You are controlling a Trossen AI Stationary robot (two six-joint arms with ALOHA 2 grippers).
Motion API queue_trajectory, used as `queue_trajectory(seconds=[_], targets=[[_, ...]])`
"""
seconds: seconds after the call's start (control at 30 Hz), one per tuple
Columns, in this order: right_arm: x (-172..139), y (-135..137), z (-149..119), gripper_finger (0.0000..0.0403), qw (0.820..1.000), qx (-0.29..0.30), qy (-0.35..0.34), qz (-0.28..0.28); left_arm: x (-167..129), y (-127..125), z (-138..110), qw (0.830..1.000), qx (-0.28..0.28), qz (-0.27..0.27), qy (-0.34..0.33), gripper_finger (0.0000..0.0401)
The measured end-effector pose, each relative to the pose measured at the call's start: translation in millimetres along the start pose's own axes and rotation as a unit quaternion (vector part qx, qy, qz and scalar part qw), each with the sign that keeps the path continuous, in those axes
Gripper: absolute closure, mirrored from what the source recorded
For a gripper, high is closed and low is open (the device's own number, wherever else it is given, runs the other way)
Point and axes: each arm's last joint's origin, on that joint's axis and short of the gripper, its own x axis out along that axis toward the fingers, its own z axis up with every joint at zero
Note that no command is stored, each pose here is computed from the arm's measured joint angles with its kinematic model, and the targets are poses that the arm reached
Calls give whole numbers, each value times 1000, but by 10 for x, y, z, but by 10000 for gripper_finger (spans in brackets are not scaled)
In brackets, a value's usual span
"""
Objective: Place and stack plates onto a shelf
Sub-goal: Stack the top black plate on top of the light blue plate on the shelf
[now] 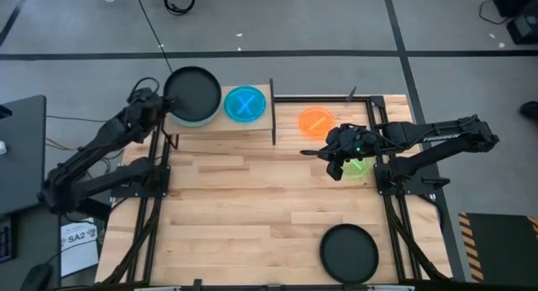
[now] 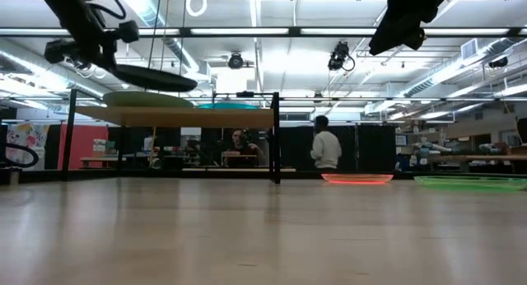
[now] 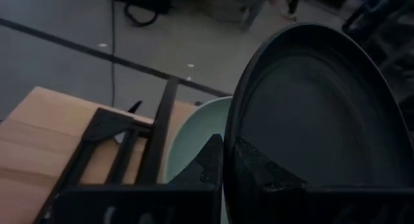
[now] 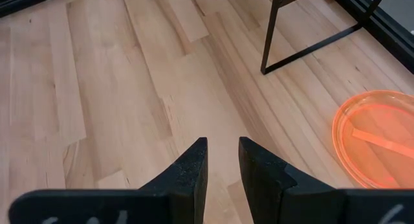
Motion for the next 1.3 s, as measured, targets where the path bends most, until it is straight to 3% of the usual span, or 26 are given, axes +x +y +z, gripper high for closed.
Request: queue_trajectory(seconds=[0.4,1.3], targets=[[0,0,0,308,1000,0,0,0,236,-46,-51,998,14,44,31,373],[0,0,0,309,1000,0,0,0,234,-45,-50,999,11,44,30,356]])
